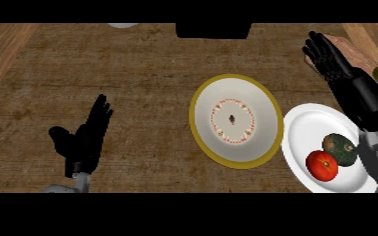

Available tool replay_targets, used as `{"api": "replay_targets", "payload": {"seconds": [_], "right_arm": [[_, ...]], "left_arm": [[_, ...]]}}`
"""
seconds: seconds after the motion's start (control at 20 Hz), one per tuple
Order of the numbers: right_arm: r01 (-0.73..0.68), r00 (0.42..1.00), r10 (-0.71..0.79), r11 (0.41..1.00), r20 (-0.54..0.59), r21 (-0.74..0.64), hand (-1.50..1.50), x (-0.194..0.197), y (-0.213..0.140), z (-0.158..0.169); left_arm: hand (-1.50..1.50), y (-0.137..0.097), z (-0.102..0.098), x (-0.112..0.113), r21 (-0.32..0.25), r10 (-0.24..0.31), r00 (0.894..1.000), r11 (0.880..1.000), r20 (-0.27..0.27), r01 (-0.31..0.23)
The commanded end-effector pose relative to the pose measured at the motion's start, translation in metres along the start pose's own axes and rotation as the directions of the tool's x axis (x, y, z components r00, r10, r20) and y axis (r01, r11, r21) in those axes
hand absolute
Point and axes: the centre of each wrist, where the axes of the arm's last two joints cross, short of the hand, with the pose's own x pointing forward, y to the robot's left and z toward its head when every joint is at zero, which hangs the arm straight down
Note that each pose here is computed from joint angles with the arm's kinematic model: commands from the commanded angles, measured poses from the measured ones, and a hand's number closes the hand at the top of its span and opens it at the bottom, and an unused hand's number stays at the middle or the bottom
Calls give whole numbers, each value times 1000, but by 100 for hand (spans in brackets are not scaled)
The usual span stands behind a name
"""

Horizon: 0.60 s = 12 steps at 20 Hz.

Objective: Pick the squash from the plate and place it in the bowl

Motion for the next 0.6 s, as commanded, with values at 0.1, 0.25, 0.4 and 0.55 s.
{"api": "replay_targets", "payload": {"seconds": [0.1, 0.25, 0.4, 0.55], "right_arm": [[34, 991, -9, 982, -134, 185, 150, -26, -14, 56], [82, 952, 23, 942, -304, 326, 150, -57, -5, 110], [-258, 957, 226, 950, -184, -178, -150, -60, -26, 111], [25, 1000, -27, 951, -1, -308, -150, -79, -3, 137]], "left_arm": [[0, 6, -9, 33, -15, -38, 987, 999, 156, 41], [0, 3, -12, 55, -37, -119, 951, 990, 284, 136], [0, 5, -11, 46, -57, -109, 970, 991, 218, 124], [0, -2, -14, 43, -63, -97, 964, 991, 247, 116]]}}
